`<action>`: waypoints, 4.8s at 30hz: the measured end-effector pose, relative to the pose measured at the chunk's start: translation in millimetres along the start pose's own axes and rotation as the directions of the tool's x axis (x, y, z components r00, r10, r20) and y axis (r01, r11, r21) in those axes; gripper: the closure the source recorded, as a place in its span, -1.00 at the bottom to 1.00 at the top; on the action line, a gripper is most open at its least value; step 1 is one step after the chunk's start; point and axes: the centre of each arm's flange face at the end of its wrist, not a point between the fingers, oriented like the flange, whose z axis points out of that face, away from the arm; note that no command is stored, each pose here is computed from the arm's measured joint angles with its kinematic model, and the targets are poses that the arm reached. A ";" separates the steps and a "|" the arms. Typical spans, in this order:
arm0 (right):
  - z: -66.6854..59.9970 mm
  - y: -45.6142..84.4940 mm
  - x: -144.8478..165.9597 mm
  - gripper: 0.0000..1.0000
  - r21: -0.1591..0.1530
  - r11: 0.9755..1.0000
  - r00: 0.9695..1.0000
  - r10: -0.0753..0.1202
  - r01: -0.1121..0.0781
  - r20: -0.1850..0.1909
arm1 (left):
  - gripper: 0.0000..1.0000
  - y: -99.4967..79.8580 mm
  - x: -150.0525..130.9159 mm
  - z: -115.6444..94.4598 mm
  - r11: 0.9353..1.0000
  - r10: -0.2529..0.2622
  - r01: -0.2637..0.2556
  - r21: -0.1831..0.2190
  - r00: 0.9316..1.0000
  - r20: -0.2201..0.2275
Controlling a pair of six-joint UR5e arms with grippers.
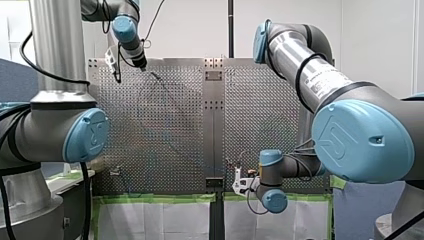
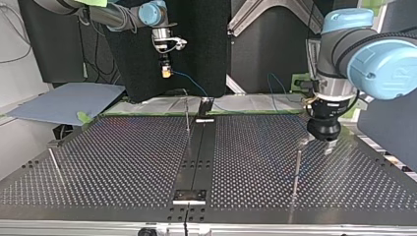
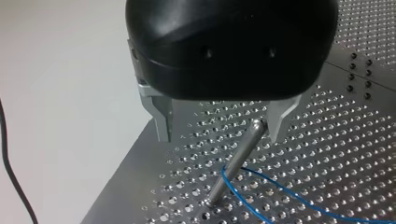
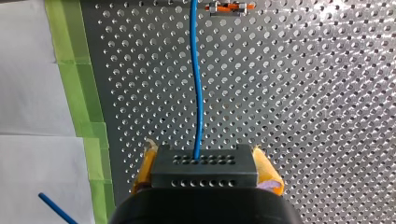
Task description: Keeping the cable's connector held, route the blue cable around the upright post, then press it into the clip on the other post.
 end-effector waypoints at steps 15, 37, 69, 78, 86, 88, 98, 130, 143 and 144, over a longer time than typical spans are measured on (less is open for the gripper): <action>0.0 0.1 0.0 1.00 0.000 1.000 1.000 0.000 0.000 0.000 | -1.00 -5.3 1.9 1.7 0.999 -0.003 0.004 0.044 1.000 -0.008; 1.8 -1.9 0.7 1.00 0.004 1.000 1.000 0.004 -0.004 -0.005 | -1.00 -46.9 66.2 26.2 0.976 0.201 -0.194 0.099 0.978 -0.061; 3.2 -3.3 1.6 1.00 0.008 1.000 1.000 0.002 -0.002 -0.013 | -1.00 -85.7 137.9 90.5 0.883 0.467 -0.465 0.060 0.884 -0.023; 3.3 -4.6 1.6 1.00 0.019 1.000 1.000 0.005 -0.005 -0.014 | -1.00 -72.2 141.8 114.7 0.841 0.539 -0.541 -0.022 0.840 -0.052; 3.3 -5.0 1.4 1.00 0.024 1.000 1.000 0.006 -0.005 -0.014 | -1.00 -74.1 141.1 129.2 0.807 0.584 -0.586 -0.077 0.810 -0.042; 3.3 -5.0 1.4 1.00 0.024 1.000 1.000 0.006 -0.006 -0.013 | -1.00 -73.6 139.5 130.6 0.800 0.593 -0.593 -0.092 0.805 -0.037; 4.1 -5.7 1.8 1.00 0.030 1.000 1.000 0.007 -0.007 -0.017 | -1.00 -72.8 132.5 138.6 0.756 0.645 -0.642 -0.131 0.764 -0.023; 3.8 -5.7 1.6 1.00 0.030 1.000 1.000 0.005 -0.004 -0.013 | -1.00 -48.8 195.9 191.7 0.511 0.826 -0.847 -0.145 0.531 -0.187; 3.8 -5.7 1.6 1.00 0.030 1.000 1.000 0.005 -0.005 -0.013 | -1.00 -43.6 202.8 196.8 0.500 0.829 -0.853 -0.149 0.521 -0.203; 3.8 -5.6 1.5 1.00 0.030 1.000 1.000 0.005 -0.004 -0.013 | -1.00 -43.0 205.9 197.5 0.496 0.830 -0.856 -0.148 0.517 -0.209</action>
